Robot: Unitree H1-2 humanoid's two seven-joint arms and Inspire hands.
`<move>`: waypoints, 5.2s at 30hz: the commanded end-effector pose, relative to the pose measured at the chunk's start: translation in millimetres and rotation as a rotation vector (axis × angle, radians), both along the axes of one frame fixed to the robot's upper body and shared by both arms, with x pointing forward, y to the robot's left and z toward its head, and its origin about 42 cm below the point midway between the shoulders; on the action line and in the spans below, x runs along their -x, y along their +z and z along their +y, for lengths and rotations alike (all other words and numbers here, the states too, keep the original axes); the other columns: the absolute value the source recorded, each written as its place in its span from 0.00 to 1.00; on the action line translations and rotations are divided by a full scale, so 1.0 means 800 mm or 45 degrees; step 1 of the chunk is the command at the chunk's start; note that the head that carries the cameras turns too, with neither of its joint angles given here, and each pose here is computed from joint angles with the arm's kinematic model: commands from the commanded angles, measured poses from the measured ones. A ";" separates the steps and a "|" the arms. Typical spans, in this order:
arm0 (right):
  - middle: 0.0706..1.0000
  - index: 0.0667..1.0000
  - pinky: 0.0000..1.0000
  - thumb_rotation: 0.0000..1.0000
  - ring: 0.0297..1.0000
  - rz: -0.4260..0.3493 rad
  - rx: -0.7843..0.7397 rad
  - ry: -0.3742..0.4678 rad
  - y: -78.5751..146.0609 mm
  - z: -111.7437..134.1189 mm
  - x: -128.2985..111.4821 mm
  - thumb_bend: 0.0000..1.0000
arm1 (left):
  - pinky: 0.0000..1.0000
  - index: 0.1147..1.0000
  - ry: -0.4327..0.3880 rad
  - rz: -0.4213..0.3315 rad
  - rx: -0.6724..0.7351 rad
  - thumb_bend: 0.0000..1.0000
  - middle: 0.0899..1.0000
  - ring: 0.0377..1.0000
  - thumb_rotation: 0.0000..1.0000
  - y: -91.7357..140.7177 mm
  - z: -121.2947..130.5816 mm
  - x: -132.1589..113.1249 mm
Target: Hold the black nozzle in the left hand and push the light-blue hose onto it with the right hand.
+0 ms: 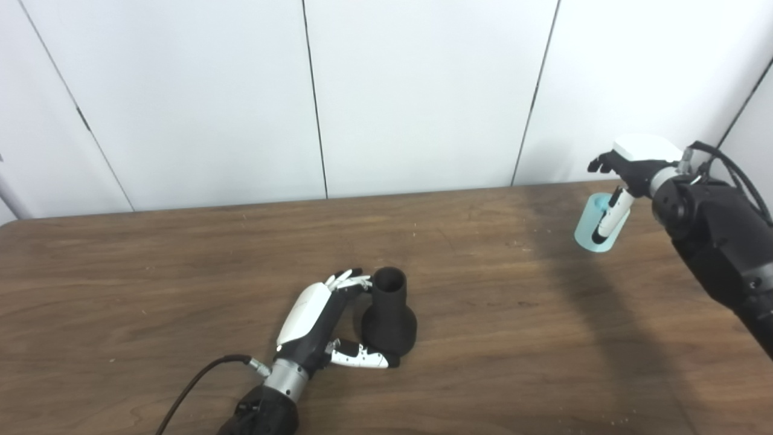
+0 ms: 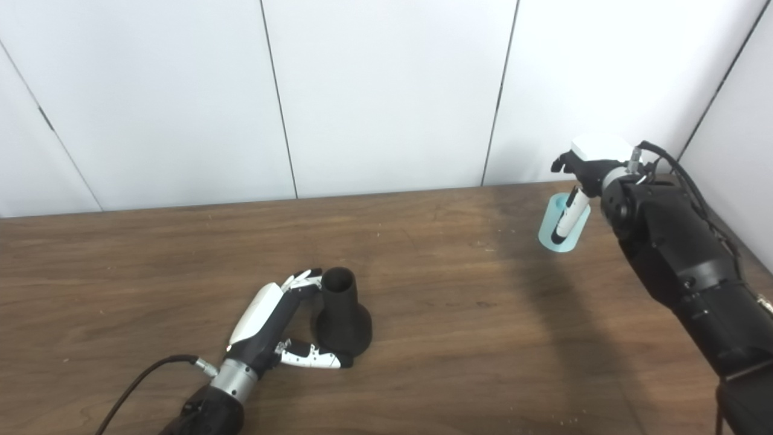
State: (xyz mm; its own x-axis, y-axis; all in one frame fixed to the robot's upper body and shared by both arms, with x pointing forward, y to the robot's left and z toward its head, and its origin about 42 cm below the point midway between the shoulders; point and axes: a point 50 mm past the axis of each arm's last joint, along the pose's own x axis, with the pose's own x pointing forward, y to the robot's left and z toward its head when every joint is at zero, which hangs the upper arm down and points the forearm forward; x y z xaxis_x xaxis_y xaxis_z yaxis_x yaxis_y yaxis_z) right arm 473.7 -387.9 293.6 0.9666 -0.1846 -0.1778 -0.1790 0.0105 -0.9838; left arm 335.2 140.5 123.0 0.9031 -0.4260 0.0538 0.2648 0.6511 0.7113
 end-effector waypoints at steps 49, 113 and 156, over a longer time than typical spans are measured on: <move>0.42 0.62 0.24 0.04 0.30 -0.192 0.034 0.031 0.031 -0.001 -0.013 0.92 | 1.00 0.42 0.001 0.147 -0.089 0.52 0.79 0.94 0.07 -0.040 0.001 0.023; 0.45 0.51 0.29 0.00 0.36 -0.499 0.081 0.887 0.180 0.193 0.087 0.51 | 1.00 0.42 0.007 0.148 -0.086 0.52 0.79 0.94 0.07 -0.037 -0.012 0.020; 0.43 0.45 0.14 0.00 0.20 -0.489 -0.055 1.254 0.203 0.273 0.132 0.53 | 1.00 0.42 0.020 0.134 -0.094 0.52 0.78 0.94 0.07 -0.036 -0.048 0.019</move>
